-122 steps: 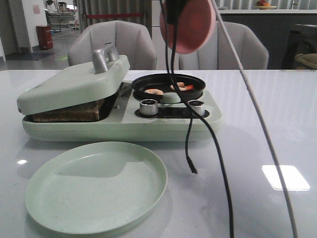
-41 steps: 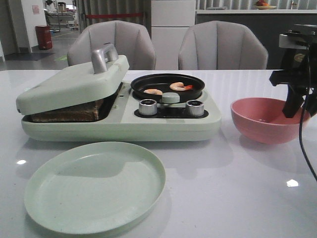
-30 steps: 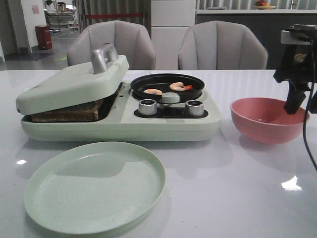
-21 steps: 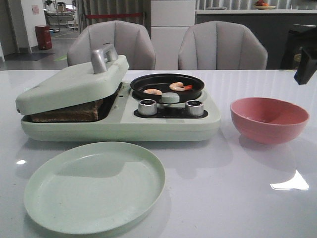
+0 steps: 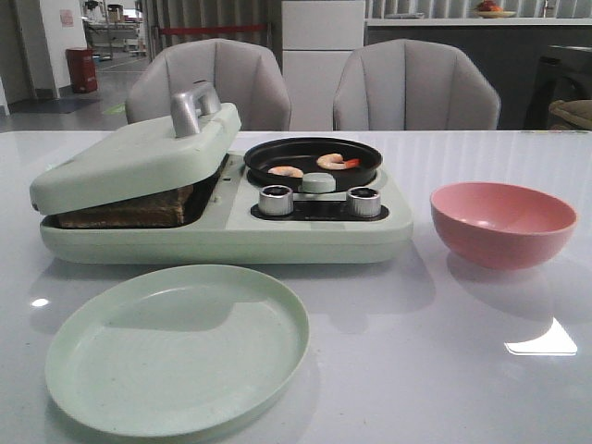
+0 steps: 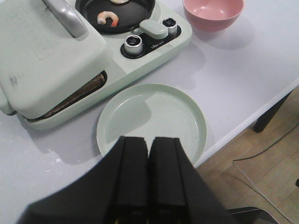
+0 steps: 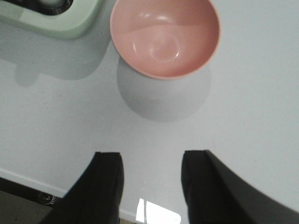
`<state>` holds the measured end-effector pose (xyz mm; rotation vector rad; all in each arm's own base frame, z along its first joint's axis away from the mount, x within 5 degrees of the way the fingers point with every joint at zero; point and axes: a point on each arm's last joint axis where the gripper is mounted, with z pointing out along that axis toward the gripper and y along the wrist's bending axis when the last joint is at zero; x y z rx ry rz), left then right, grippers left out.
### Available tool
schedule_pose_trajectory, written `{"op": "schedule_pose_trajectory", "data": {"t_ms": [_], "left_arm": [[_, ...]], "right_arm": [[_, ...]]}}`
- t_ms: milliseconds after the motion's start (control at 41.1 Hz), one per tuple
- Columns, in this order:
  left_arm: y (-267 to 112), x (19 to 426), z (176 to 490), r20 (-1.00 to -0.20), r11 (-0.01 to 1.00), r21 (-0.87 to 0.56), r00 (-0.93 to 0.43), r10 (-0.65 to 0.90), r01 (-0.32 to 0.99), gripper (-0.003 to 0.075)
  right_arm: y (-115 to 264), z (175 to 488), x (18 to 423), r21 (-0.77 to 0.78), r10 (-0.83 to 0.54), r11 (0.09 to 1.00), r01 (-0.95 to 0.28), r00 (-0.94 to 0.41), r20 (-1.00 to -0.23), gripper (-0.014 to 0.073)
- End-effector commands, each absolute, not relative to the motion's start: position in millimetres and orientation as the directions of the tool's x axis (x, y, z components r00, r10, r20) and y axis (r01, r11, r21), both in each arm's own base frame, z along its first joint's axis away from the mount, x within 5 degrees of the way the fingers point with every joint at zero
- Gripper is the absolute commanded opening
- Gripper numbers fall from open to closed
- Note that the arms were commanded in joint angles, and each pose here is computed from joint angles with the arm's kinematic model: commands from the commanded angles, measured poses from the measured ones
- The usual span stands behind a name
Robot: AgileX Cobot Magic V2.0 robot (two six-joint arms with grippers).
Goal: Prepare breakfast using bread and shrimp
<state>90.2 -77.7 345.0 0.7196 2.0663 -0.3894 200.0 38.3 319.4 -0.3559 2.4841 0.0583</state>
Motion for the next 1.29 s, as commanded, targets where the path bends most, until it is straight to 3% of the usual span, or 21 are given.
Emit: {"op": "schedule_pose_trajectory", "data": {"t_ms": [0,511,901,974,1266], "left_arm": [[-81,91,359,-0.883,0.773,-0.020,-0.375,0.284,0.633,0.0104],[-79,93,359,-0.885,0.778,0.013,-0.355,0.302,0.628,0.0104],[-78,94,360,-0.885,0.781,0.038,-0.343,0.316,0.623,0.0104],[-78,94,360,-0.885,0.781,0.038,-0.343,0.316,0.623,0.0104],[-78,94,360,-0.885,0.781,0.038,-0.343,0.316,0.623,0.0104]], "right_arm": [[34,340,174,-0.039,-0.211,0.967,-0.251,-0.710,-0.672,0.0422],[13,361,63,-0.027,-0.156,0.974,-0.225,-0.581,-0.799,0.0422],[9,362,47,0.016,-0.086,0.985,-0.169,-0.575,-0.813,0.0413],[9,362,47,0.016,-0.085,0.986,-0.169,-0.575,-0.813,0.0367],[9,362,47,0.016,-0.085,0.986,-0.169,-0.575,-0.814,0.0040]]}}
